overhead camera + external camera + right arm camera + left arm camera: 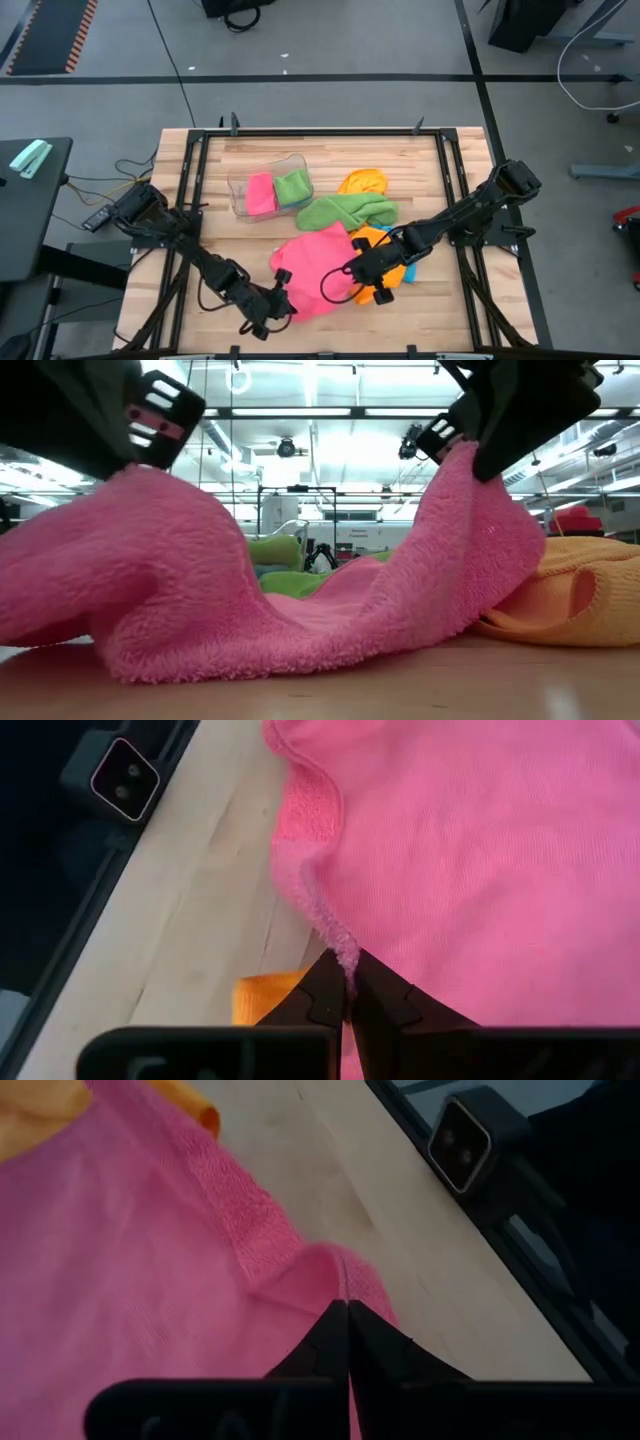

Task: Fold microfiber towels
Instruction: Fold the pink microfiber towel

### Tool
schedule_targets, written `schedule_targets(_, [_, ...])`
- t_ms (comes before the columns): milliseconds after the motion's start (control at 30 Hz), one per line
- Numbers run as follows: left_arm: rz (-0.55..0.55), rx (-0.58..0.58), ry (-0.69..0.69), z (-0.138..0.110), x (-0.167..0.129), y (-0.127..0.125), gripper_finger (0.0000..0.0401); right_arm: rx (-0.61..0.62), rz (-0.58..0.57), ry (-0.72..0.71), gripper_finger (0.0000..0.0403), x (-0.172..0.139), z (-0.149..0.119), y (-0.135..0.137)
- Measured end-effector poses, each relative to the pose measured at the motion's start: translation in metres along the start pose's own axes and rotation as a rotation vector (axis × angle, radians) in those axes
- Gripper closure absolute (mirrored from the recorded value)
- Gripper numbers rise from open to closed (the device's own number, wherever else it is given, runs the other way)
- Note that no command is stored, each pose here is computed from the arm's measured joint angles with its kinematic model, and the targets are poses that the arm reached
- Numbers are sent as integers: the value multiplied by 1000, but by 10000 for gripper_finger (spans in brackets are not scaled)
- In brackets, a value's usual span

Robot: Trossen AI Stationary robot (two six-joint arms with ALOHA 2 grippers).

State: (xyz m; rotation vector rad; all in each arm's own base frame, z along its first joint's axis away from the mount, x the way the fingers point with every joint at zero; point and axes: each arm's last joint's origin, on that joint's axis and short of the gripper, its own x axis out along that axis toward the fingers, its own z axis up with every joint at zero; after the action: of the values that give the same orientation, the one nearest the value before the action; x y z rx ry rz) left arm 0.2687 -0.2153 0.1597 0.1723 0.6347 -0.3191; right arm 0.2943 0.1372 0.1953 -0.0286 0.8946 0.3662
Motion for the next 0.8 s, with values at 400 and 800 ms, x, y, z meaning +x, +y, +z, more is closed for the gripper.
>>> schedule_targets(400, [-3,64,20,-2,-1,-3,395,-69,1,-26,380,0,3,-2])
schedule_targets(800, [124,-16,80,10,-48,14,395,-18,-145,-17,380,-4,8,-20])
